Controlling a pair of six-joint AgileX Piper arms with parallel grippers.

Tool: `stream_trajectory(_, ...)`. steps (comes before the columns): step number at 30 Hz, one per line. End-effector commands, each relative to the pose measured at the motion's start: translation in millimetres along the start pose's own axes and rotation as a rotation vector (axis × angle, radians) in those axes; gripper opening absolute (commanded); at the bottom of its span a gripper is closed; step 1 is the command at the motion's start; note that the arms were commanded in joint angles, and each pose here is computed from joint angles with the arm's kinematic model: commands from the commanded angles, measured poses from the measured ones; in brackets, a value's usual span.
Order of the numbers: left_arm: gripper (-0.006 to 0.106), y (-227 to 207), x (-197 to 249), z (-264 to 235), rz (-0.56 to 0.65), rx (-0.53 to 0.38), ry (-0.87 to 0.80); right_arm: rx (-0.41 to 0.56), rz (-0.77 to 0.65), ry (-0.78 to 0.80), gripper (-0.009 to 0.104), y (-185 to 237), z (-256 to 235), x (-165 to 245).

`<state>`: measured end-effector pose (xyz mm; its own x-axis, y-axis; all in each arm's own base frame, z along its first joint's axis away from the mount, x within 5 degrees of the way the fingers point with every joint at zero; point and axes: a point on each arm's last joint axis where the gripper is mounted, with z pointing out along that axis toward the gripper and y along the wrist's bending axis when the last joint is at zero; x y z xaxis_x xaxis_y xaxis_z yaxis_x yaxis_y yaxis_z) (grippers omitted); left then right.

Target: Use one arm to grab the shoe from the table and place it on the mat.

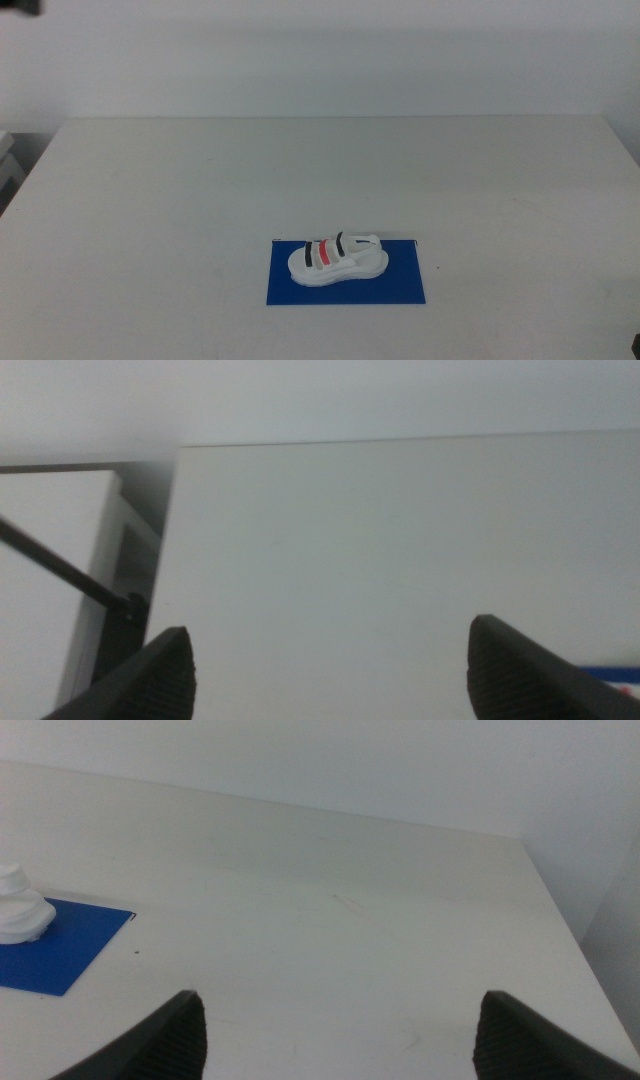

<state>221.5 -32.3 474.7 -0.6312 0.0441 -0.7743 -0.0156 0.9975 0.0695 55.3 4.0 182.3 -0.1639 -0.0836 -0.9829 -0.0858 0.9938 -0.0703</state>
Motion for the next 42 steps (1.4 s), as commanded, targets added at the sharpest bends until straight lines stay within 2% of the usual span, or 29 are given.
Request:
stream_trajectory(1, 0.094, 17.5, 10.9, -15.7, -0.034, 0.022, -0.191, 0.003, -0.021, -0.064, 0.078, -0.3, 0.5, -4.8)
stream_trajectory(6, 0.094, 40.8, 70.0, -7.9, -0.054, -0.031, -0.358, 0.003, -0.021, -0.064, 0.078, -0.3, 0.5, -4.8)
stream_trajectory(14, 0.094, 36.4, 173.1, 13.2, -0.044, -0.072, -0.618, 0.003, -0.021, -0.064, 0.078, -0.3, 0.5, -4.8)
stream_trajectory(24, 0.094, 24.9, 284.1, 43.1, -0.116, -0.05, -0.713, 0.003, -0.021, -0.064, 0.078, -0.3, 0.5, -4.8)
stream_trajectory(30, 0.094, 22.0, 312.0, 46.3, -0.123, -0.05, -0.773, 0.003, -0.021, -0.064, 0.078, -0.3, 0.5, -4.8)
stream_trajectory(42, 0.094, 20.7, 327.6, 53.0, -0.124, -0.045, -0.612, 0.003, -0.021, -0.064, 0.078, -0.3, 0.5, -4.8)
